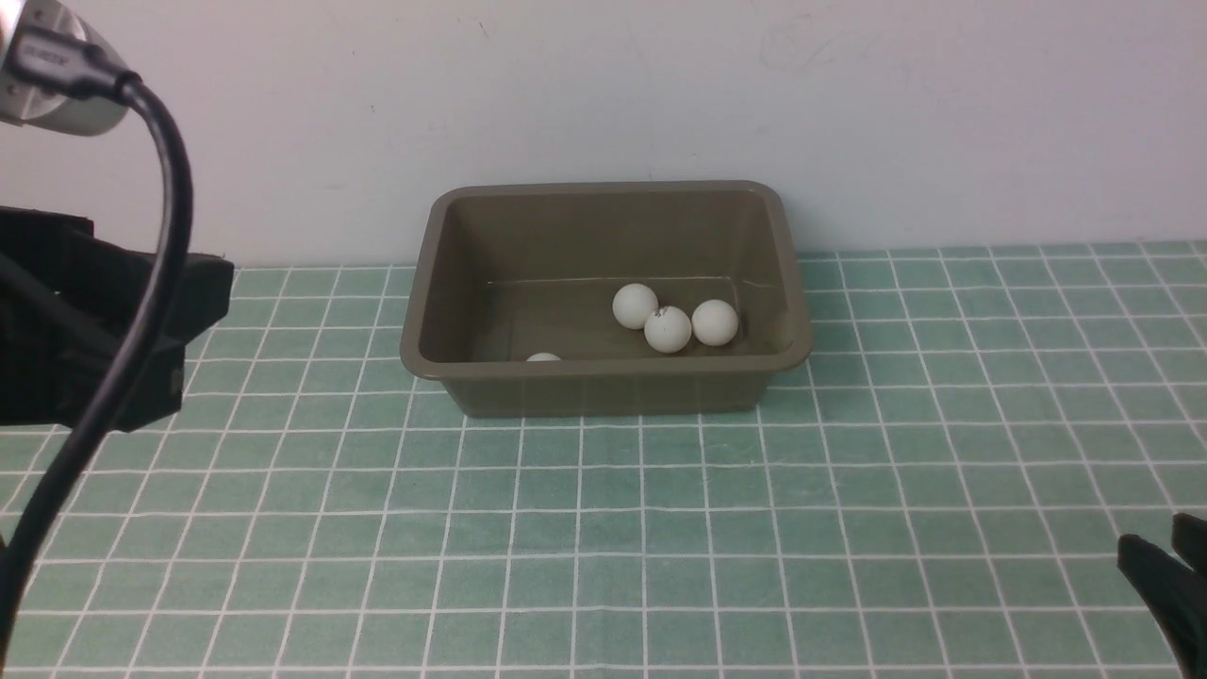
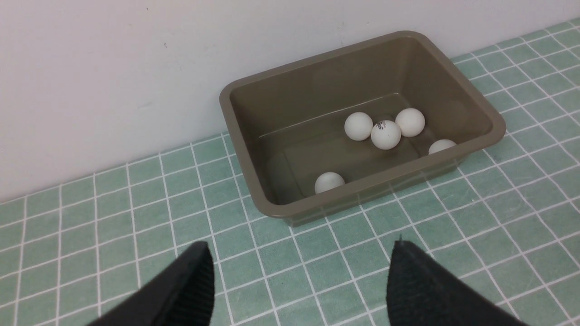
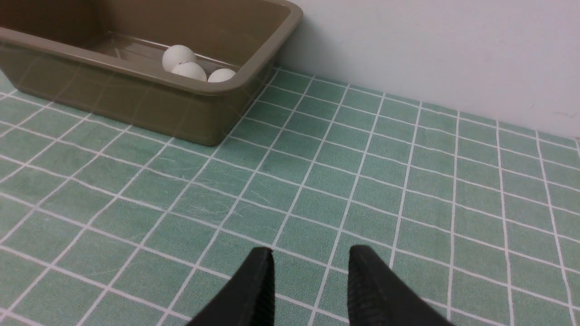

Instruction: Put the table tennis balls in the box on the green coffee tablecloth.

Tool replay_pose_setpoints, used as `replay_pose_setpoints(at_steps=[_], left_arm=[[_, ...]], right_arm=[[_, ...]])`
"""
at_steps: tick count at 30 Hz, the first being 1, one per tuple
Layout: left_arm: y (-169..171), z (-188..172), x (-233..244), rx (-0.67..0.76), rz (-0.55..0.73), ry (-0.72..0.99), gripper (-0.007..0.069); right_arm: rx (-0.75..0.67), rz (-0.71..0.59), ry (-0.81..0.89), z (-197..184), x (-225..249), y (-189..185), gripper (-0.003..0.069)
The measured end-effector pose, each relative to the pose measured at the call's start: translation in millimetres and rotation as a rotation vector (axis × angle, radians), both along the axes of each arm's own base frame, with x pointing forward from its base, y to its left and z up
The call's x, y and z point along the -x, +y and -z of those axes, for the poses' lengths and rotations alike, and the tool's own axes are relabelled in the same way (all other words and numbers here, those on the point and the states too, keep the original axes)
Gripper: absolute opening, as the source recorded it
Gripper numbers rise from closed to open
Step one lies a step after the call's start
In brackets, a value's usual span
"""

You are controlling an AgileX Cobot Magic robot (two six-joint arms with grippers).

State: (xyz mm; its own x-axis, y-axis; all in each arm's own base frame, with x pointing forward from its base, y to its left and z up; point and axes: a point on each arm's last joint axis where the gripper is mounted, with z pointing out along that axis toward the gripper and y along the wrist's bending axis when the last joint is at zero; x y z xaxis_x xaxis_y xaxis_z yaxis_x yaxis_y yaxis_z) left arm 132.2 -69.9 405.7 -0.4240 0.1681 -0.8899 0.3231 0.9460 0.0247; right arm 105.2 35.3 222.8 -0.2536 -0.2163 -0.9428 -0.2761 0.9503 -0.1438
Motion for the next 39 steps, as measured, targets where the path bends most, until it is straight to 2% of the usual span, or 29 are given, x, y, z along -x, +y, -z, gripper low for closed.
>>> replay_pose_setpoints(at_steps=[27,35,39], left_arm=[[0.0,-2.4,-1.2,0.007,-0.002,-0.029,0.0461],[16.4,-3.6,1.7,-0.107,-0.086,-0.052,0.0461],[36.1,-2.8,3.3,-0.120,-0.215,-0.022,0.0461]], right_arm=[[0.000,0.000,0.000,0.0,0.0,0.0,0.0221],[0.000,0.000,0.000,0.0,0.0,0.0,0.0221],[0.000,0.000,0.000,0.0,0.0,0.0,0.0221]])
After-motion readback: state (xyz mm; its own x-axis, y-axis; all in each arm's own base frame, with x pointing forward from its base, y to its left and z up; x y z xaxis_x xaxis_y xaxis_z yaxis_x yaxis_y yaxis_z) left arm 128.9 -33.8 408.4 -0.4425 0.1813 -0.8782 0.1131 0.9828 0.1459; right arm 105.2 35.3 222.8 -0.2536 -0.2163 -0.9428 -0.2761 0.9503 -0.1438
